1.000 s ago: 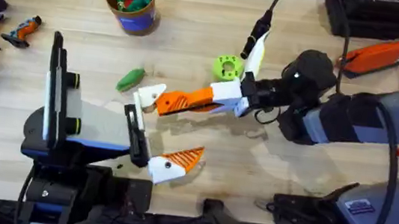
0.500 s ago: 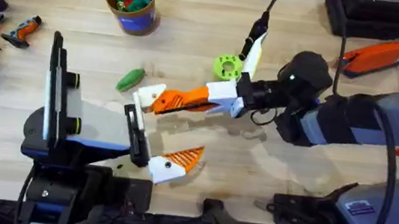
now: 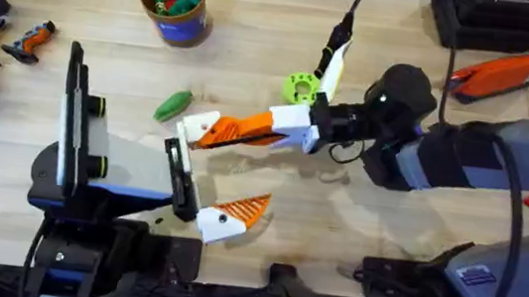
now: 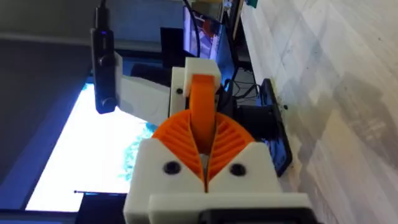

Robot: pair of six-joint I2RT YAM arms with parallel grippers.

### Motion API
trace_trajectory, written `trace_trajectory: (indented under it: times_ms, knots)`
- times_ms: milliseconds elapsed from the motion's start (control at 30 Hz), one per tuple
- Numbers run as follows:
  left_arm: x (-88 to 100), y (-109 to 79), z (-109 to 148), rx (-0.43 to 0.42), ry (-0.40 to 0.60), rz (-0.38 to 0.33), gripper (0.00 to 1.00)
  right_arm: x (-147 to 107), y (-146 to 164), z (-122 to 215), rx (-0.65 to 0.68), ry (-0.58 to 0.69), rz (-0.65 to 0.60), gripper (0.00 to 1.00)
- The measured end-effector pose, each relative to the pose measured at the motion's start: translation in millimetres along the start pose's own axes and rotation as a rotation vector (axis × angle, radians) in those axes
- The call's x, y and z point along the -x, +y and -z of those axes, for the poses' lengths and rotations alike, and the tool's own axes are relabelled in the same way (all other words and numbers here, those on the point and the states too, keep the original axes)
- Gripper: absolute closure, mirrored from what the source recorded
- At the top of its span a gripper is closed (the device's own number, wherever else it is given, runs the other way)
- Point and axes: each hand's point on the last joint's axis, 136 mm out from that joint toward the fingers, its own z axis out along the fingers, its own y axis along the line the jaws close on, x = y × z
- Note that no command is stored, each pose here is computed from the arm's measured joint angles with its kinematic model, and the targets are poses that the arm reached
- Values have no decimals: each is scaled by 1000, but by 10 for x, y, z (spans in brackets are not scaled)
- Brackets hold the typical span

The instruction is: Pick up the gripper from the table and insert it into the empty holder that is missing its gripper. Then pick up a screw, insert it into the mounting hole, and use the screwdriver to tighten it. Finally, clean up the table by picking up the vegetable and placing it into the bucket.

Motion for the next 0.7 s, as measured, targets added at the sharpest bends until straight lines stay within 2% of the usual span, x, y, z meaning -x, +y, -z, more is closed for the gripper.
trace_trajectory:
  times_ms: [700]
  knots:
    - [0,30,2,17,0,3,15,106,-28,-146,-1,39,-30,992]
